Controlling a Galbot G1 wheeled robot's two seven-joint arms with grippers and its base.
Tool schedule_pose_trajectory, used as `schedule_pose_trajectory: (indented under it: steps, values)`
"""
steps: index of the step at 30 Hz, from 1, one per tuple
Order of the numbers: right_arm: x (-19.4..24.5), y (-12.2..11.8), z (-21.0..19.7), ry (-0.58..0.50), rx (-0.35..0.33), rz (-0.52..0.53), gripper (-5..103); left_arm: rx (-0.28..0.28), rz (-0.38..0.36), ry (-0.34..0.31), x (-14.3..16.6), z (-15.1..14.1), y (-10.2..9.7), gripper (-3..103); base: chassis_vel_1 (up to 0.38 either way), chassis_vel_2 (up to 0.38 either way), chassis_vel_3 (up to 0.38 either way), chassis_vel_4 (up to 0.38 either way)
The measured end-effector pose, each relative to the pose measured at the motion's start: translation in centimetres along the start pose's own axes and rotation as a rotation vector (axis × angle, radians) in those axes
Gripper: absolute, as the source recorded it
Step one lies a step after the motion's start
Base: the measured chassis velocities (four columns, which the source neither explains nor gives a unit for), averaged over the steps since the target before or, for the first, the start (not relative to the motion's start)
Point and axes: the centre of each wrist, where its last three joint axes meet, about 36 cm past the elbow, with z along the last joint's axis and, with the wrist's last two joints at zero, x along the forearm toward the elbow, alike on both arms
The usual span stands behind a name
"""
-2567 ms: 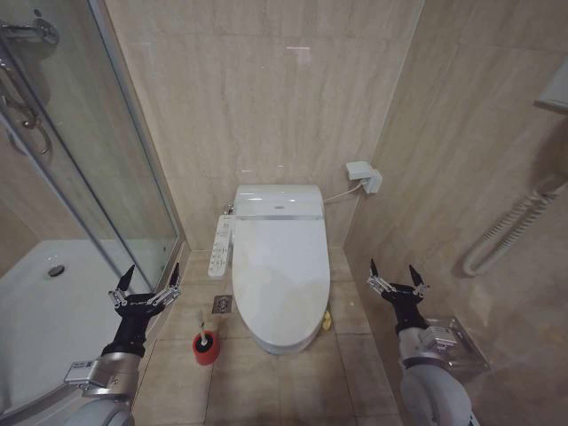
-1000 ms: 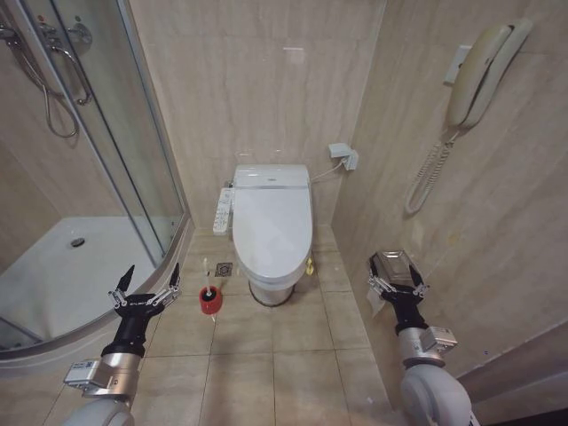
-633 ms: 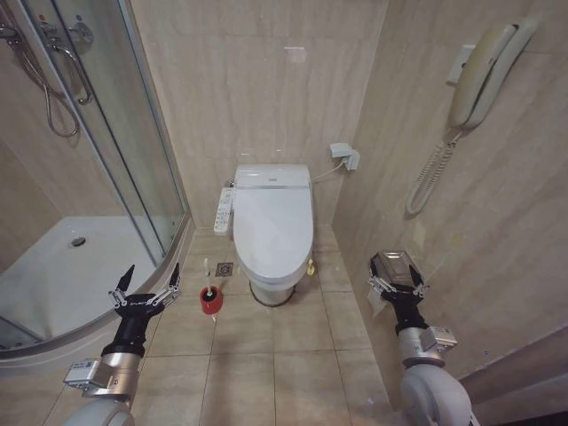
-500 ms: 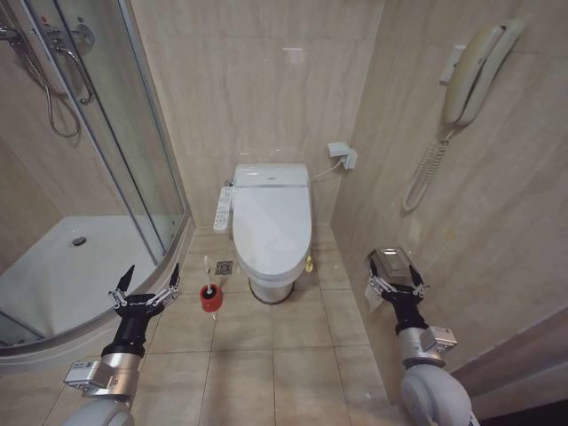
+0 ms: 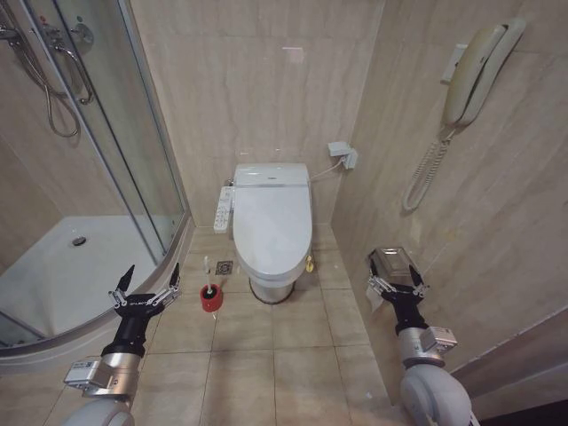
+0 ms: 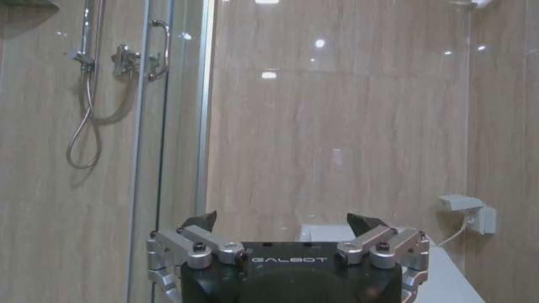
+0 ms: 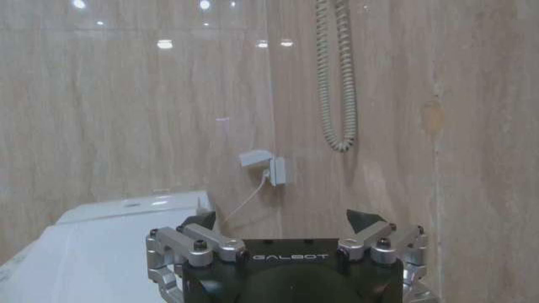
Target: Open the toilet lid, clean the toilet bowl with a toilet brush, close the toilet lid, and flush.
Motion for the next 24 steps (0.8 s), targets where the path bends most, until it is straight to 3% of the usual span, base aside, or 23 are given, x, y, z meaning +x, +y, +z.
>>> schedule_pose_trajectory:
  steps: [24]
  values:
    - [0.00, 0.00, 0.00, 0.000, 0.000, 0.000, 100, 0.000, 0.000, 0.000, 0.00, 0.00, 0.00, 100, 0.021, 0.016, -0.016, -0.013]
